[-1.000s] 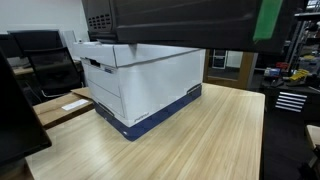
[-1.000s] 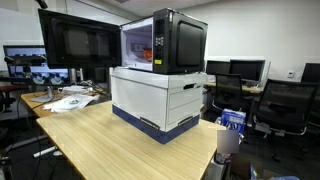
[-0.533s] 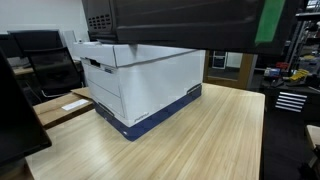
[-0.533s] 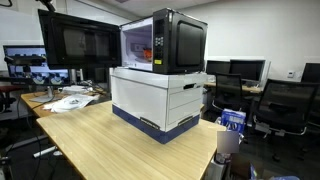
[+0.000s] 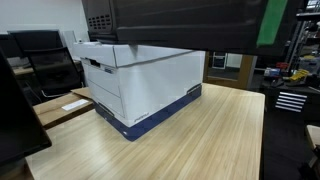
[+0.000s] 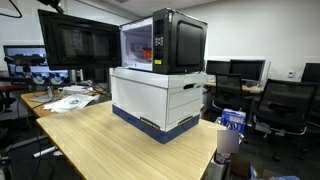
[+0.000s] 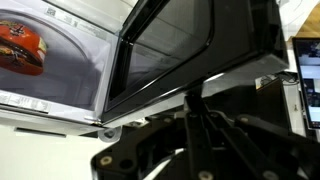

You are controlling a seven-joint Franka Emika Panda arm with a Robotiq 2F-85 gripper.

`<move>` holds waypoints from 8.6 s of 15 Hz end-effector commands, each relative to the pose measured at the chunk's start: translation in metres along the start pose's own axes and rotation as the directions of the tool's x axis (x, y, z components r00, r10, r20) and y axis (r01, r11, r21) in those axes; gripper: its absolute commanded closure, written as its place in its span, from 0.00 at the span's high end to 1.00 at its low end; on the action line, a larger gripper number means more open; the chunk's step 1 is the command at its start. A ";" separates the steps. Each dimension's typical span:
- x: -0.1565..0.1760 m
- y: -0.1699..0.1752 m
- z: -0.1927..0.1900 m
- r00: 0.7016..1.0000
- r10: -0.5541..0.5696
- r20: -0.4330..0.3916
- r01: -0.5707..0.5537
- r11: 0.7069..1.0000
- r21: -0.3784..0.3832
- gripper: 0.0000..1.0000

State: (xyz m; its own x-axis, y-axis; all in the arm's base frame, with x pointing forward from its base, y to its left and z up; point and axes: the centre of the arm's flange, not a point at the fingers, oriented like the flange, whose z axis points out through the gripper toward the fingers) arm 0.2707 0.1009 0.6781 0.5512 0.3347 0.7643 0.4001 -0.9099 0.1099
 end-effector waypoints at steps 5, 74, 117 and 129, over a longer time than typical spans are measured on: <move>-0.020 -0.001 0.024 0.999 0.024 0.046 -0.018 0.991 -0.132 0.01; -0.010 0.281 0.117 0.892 0.442 0.092 -0.401 0.870 -0.288 0.02; -0.204 0.263 0.140 0.634 0.548 0.546 -0.398 0.836 -0.377 1.00; -0.230 0.181 0.134 0.561 0.157 0.813 -0.146 0.985 -0.090 1.00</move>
State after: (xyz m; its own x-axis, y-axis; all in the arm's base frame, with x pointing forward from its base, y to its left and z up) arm 0.3334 -0.1169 0.4357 0.9872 0.1512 -0.0513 0.1527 -0.9879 0.0269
